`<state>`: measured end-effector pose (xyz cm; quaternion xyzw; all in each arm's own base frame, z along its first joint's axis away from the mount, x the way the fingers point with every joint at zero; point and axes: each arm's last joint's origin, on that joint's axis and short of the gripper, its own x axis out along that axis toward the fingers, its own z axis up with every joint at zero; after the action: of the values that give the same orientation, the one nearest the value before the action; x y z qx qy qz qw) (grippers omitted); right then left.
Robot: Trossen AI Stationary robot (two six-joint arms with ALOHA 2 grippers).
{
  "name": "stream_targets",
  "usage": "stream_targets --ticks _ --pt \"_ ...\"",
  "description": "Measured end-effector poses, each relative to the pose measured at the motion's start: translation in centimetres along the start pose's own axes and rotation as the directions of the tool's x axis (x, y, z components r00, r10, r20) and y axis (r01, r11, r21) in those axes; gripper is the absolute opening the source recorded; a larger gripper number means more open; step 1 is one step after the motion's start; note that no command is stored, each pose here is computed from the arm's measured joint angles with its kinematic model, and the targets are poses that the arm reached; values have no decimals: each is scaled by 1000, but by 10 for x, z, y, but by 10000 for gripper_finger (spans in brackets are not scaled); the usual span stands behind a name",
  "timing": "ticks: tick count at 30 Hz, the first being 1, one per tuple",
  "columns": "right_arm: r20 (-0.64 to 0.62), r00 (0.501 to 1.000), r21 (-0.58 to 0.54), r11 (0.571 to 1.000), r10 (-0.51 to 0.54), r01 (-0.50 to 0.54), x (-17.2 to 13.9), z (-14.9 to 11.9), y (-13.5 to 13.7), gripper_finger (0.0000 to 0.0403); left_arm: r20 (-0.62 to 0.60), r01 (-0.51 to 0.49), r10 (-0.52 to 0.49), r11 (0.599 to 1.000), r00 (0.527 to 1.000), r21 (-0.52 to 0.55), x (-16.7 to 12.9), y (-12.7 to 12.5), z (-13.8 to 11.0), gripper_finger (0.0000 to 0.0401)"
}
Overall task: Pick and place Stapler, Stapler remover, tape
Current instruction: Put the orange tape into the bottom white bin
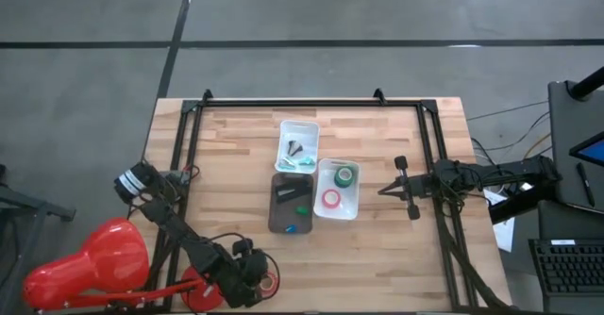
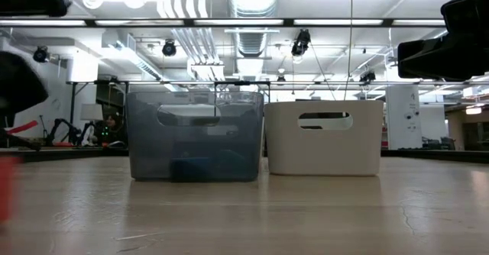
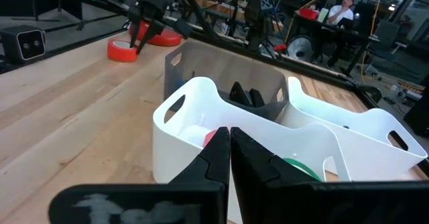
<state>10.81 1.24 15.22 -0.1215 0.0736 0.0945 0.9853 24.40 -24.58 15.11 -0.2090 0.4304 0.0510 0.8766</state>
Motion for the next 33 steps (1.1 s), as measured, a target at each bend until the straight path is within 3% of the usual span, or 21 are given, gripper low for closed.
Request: stream_targets --ticks 5,11,14,19,23,27,33 --pt "0 1000 0 1000 0 0 0 0 0 9 247 -73 53 995 968 73 -9 -9 25 51" --pt "-1 1000 -2 1000 0 0 0 0 0 9 499 -320 231 942 835 99 -11 -5 73 61" --pt "-1 1000 0 1000 0 0 0 0 0 9 557 -444 317 890 768 106 -9 5 102 44" --pt "0 1000 0 1000 1 -1 0 0 0 9 566 -546 431 837 703 41 -3 37 155 40" --pt "0 1000 0 1000 1 -1 0 0 0 9 495 -506 441 863 748 -5 5 72 188 58" --pt "0 1000 0 1000 1 -1 0 0 0 9 441 -381 360 924 822 -42 10 103 218 60" --pt "0 1000 -1 1000 0 0 0 0 0 9 369 -302 301 952 879 -55 26 133 232 48"
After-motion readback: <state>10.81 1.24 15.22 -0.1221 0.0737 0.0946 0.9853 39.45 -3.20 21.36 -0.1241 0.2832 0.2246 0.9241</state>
